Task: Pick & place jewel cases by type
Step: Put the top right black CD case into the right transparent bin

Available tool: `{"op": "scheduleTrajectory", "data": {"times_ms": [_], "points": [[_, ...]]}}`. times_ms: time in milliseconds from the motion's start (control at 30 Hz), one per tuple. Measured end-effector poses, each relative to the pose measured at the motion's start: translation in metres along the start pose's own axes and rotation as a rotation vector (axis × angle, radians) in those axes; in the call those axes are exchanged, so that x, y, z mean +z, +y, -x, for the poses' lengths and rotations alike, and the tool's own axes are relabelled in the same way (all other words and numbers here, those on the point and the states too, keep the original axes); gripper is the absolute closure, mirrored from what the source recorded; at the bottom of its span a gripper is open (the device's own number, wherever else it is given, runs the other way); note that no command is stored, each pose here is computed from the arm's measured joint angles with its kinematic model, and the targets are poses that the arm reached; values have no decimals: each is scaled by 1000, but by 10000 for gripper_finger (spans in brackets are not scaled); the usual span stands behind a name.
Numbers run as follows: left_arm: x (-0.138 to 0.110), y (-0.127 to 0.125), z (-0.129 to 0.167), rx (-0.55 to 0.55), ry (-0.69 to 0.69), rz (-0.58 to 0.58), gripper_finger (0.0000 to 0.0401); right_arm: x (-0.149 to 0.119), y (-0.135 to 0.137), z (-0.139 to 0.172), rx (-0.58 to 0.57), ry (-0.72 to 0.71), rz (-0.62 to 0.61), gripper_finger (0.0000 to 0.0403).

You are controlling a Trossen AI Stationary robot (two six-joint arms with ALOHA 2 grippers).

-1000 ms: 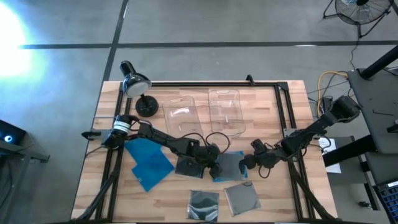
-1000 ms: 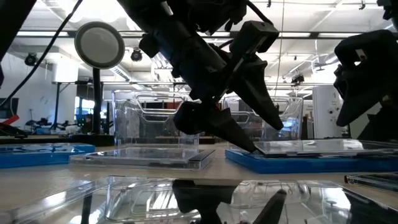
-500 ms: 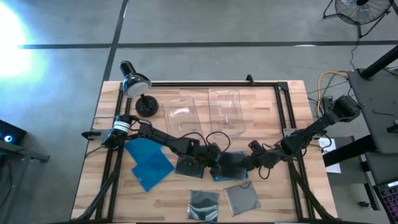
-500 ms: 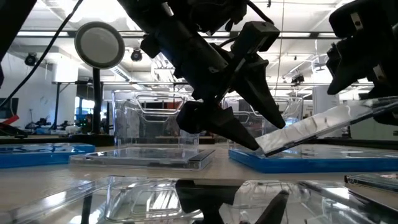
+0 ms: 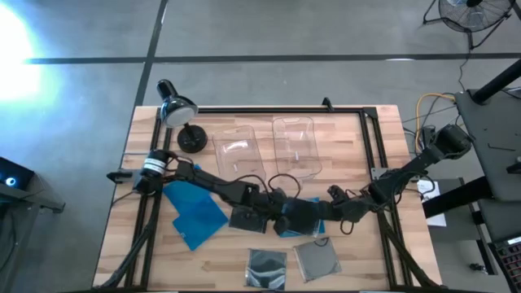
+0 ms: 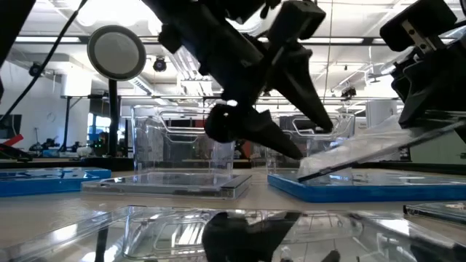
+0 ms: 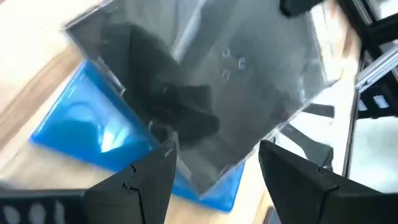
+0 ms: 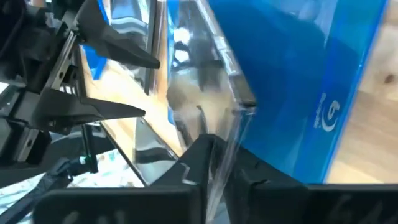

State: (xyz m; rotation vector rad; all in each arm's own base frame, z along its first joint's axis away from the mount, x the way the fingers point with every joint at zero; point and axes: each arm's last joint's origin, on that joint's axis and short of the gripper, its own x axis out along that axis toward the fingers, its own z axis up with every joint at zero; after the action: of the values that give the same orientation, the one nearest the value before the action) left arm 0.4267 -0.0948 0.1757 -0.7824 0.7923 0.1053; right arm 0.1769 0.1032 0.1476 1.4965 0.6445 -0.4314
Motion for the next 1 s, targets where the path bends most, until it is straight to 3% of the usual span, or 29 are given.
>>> {"op": "scheduleTrajectory", "data": {"times_ms": [300,567,667,833,1000], "points": [[-3,-23,46,99,-83,-37,188,-5,3,5,44,27,-8,389],[4,-45,121,164,-285,-21,188,-4,34,30,358,8,20,389],[7,-51,153,166,-365,-16,188,5,42,46,448,-122,10,390],[8,-54,198,212,-498,-15,188,32,44,66,507,-529,-114,390],[5,-49,229,284,-571,-5,188,53,43,59,486,-685,-232,390]]}}
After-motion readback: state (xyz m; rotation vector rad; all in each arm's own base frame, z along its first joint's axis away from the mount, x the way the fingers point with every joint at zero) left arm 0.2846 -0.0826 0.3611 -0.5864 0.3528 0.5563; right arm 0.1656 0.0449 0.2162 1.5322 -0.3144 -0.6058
